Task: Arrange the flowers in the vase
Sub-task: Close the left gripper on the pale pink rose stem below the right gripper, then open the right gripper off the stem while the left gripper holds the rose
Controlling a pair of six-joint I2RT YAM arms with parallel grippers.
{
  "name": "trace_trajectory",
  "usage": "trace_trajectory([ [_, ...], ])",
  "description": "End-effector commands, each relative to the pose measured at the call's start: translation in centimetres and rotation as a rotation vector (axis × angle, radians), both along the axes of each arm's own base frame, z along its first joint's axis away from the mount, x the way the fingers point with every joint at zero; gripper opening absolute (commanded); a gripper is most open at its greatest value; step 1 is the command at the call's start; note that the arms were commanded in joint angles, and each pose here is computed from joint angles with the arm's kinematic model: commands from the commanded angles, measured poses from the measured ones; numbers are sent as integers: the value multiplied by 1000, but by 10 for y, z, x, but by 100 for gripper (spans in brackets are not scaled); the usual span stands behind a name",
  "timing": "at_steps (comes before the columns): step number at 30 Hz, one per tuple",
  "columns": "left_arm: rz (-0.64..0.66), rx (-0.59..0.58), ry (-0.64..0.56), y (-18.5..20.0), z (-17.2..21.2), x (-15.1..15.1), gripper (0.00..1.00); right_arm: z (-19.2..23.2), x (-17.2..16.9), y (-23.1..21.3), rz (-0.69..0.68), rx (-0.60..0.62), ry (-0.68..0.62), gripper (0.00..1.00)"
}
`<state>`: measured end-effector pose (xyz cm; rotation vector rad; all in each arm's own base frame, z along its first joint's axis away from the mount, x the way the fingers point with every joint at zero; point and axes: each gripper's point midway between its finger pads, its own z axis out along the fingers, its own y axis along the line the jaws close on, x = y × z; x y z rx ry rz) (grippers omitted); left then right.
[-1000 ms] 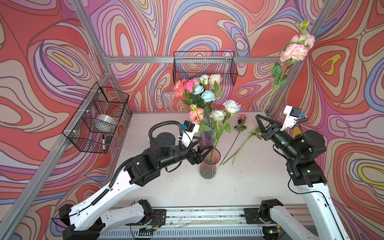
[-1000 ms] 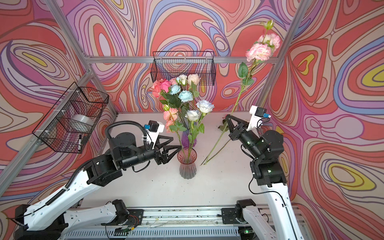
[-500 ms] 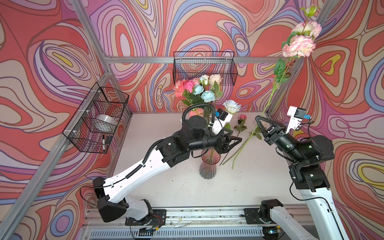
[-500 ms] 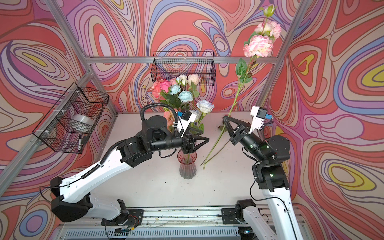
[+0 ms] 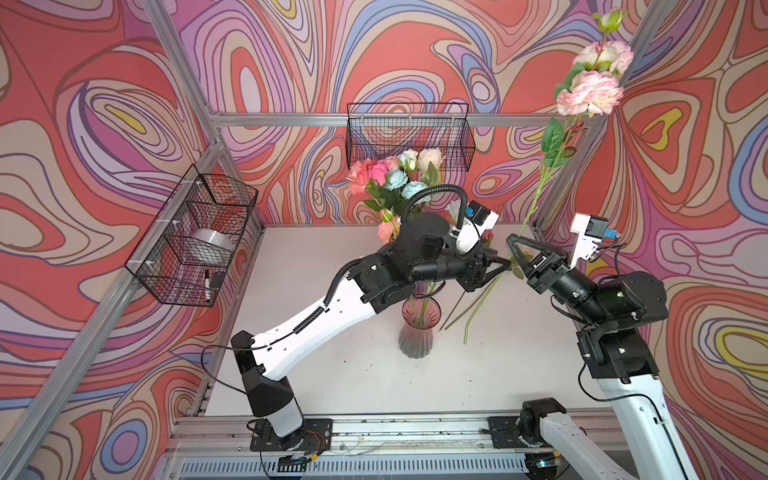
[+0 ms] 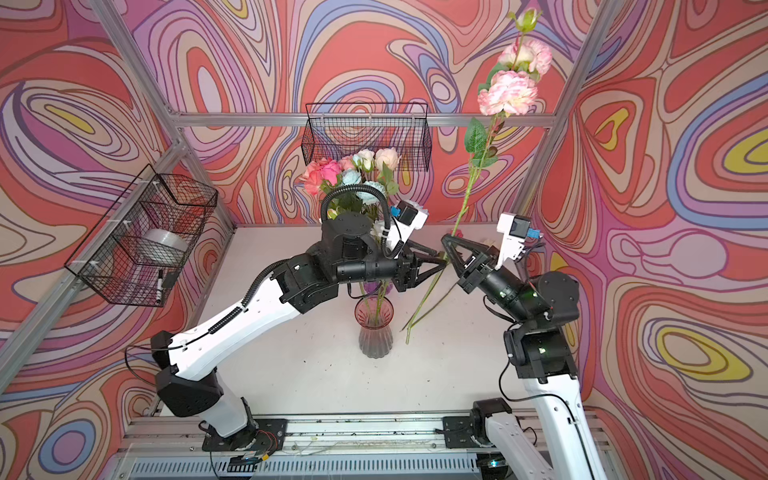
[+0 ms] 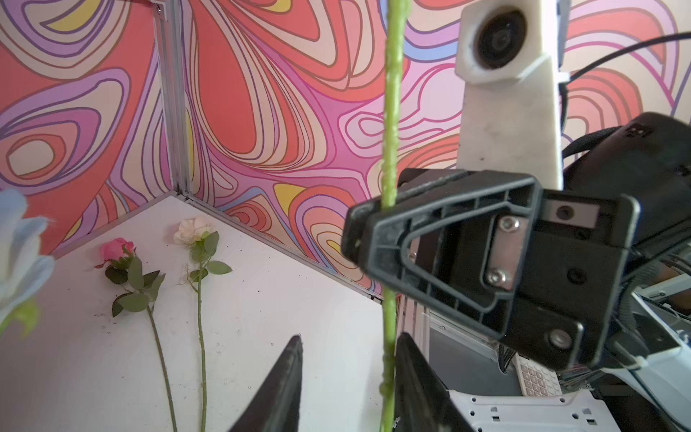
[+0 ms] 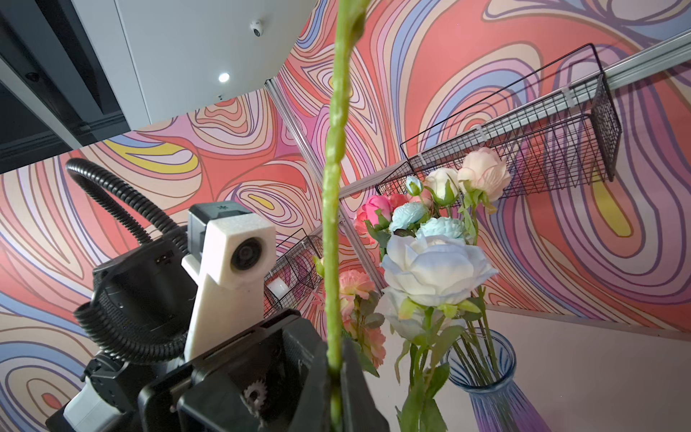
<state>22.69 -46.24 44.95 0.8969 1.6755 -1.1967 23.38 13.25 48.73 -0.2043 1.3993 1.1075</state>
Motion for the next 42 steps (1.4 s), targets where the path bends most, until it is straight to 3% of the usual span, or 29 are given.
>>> trace_trajectory([
  [1, -35, 7, 1, -7, 0, -6, 37, -1, -5, 5, 30, -12, -22, 0],
  [9, -7, 3, -8, -11, -1, 2, 0, -7, -4, 10, 52, -15, -8, 0],
  [10, 4, 2, -13, -10, 0, 3, 0, -8, -4, 10, 53, -16, -6, 2],
  [12, 34, -10, -29, -6, 1, 6, 0, -8, -4, 10, 51, -22, -5, 21],
  [13, 45, -6, -34, -3, -2, 7, 0, -7, -4, 10, 45, -25, -8, 26],
  [16, 83, -56, -101, 9, 8, 8, 0, -5, -4, 8, 25, -31, -11, 34],
  [25, 225, -115, -352, 56, 24, 8, 0, -1, -2, 4, -7, -35, -24, 36],
  [31, 358, -103, -460, 80, 13, 20, 0, -2, 2, 5, -3, -29, -12, 36],
  [42, 398, -43, -424, 79, -35, 45, 0, -8, 4, 5, -1, -35, 17, 36],
])
